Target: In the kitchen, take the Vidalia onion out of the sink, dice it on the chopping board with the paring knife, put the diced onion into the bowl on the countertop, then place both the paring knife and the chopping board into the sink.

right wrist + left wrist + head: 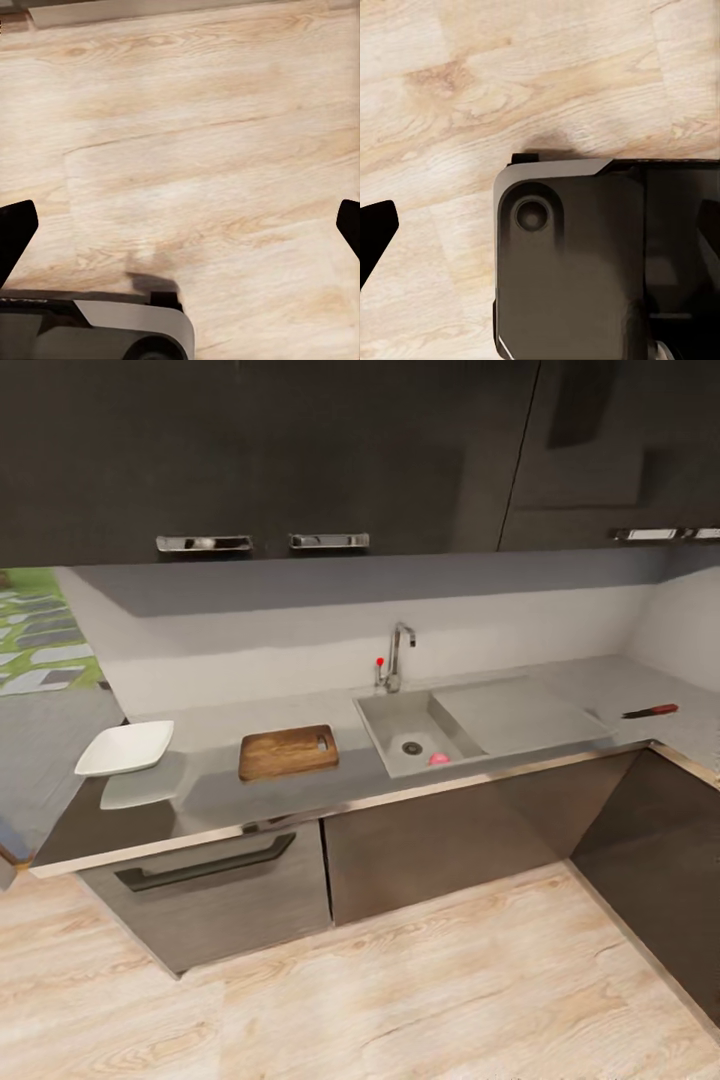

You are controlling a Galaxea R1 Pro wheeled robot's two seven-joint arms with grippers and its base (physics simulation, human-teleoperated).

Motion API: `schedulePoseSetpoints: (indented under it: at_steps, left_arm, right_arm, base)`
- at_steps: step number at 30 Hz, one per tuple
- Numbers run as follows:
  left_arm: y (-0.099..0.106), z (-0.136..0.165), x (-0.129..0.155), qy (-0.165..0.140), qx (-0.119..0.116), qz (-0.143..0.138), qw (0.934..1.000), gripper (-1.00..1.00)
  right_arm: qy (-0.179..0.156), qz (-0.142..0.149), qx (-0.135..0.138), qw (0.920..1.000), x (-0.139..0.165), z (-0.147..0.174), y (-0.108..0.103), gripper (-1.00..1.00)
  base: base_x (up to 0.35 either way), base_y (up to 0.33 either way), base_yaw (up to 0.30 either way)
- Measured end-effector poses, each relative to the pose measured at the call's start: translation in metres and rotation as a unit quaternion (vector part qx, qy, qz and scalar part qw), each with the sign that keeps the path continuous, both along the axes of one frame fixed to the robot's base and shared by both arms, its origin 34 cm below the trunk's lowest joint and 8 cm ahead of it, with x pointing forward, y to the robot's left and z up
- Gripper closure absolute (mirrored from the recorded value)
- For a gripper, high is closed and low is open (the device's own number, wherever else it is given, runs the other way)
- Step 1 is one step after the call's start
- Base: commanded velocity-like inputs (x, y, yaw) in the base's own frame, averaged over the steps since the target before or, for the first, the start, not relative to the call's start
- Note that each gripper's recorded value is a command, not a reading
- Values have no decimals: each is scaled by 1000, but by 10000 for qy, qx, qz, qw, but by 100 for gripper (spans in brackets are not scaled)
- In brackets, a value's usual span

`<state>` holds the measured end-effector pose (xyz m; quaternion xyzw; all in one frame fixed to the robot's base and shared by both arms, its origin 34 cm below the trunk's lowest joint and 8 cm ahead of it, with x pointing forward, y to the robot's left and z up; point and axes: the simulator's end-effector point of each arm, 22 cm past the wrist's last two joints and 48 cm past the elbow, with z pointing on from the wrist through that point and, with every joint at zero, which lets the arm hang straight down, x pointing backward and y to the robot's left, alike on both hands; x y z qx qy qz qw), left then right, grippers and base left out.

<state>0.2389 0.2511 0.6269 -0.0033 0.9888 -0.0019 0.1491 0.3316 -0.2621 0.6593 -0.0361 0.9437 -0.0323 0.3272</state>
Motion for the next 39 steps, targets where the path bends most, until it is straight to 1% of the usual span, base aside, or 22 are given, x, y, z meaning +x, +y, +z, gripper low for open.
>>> schedulePoseSetpoints:
  at_steps: [6, 10, 14, 21, 25, 35, 39]
  left_arm:
    - [0, 0, 0, -6, -1, -3, 10000, -100]
    - [0, 0, 1, -12, 0, -1, 10000, -100]
    - [0, 0, 0, -9, 0, 0, 10000, -100]
    - [0, 0, 0, -3, 0, 0, 10000, -100]
    - [0, 0, 0, -1, 0, 0, 10000, -100]
    - [0, 0, -1, 4, -2, 0, 10000, -100]
    - [0, 0, 0, 3, -1, 0, 10000, -100]
  right_arm:
    - [4, 44, -2, 10000, 0, 0, 1, -100]
    - [13, 52, -4, 10000, -1, 0, 1, -100]
    - [51, 41, -12, 10000, -4, -1, 0, -100]
    - [362, 38, -78, 9993, -30, -11, -5, -100]
    - [461, 39, -104, 9989, -39, -14, -7, -100]
    - [498, 33, -103, 9987, -42, -15, -6, -100]
    - [502, 34, -101, 9987, -42, -15, -6, -100]
  base:
    - [6, -3, -23]
    - [122, -118, -3]
    - [197, -203, -1]
    - [215, -222, 0]
    - [217, -224, 0]
    - [213, -229, 0]
    - [85, -241, 0]
